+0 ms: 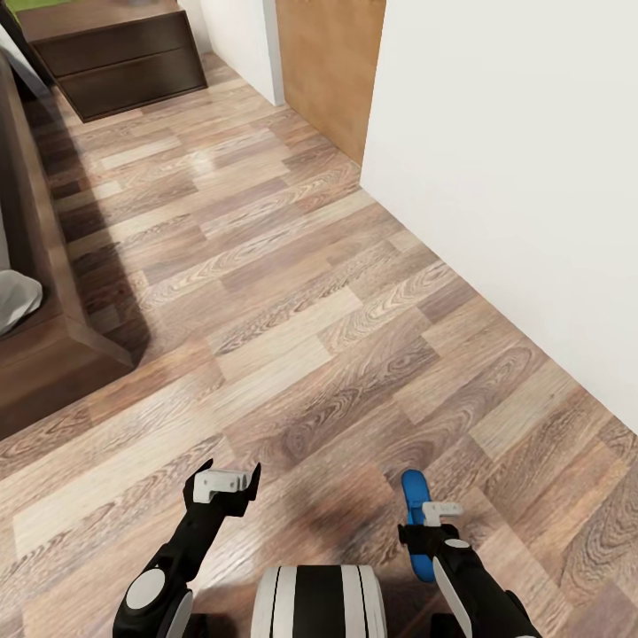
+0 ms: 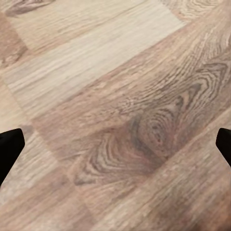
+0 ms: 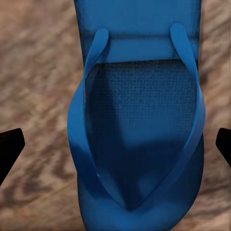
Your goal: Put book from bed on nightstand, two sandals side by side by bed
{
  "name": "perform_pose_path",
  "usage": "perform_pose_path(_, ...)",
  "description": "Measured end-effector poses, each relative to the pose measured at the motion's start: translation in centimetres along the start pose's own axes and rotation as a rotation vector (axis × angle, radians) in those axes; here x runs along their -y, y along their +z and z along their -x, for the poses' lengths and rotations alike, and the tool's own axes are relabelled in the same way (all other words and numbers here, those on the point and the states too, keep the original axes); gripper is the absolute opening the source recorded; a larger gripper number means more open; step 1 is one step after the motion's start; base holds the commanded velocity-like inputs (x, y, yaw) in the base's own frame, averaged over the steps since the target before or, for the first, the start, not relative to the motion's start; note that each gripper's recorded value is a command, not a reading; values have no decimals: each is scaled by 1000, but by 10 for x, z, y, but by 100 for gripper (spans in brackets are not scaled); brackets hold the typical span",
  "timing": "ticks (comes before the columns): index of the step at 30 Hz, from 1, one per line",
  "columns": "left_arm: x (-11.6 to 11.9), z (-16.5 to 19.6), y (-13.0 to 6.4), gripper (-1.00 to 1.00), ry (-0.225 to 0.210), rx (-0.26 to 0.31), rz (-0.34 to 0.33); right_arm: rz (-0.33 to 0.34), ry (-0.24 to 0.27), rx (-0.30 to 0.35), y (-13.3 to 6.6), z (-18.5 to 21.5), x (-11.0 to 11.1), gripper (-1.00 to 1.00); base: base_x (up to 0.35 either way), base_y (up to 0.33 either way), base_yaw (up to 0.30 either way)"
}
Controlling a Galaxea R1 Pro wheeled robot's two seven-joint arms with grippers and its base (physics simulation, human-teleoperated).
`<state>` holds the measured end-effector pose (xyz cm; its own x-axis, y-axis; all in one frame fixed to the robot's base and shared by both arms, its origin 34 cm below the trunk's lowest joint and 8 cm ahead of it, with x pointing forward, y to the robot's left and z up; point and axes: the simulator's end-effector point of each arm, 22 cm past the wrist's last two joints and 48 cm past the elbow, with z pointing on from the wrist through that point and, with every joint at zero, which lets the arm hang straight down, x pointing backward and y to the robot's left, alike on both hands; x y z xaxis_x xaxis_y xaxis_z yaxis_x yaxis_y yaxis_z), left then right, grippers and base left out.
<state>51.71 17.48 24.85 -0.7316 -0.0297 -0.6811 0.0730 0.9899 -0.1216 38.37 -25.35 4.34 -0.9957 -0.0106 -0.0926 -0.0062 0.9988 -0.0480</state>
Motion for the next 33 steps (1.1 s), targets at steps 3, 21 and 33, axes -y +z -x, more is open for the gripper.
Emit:
perform_pose_path(3, 0, 0, 0, 100, 0, 0, 0, 0, 0, 0, 0, 0, 0, 100, 4, 0, 0)
perform_pose_path(21, 0, -2, 1, 100, -1, -5, 0, 2, 1, 0, 1, 0, -2, 100, 87, 0, 0)
perform_pose_path(33, -1, -8, 3, 100, -2, -17, 1, -1, 0, -10, 4, -5, 1, 100, 0, 0, 0)
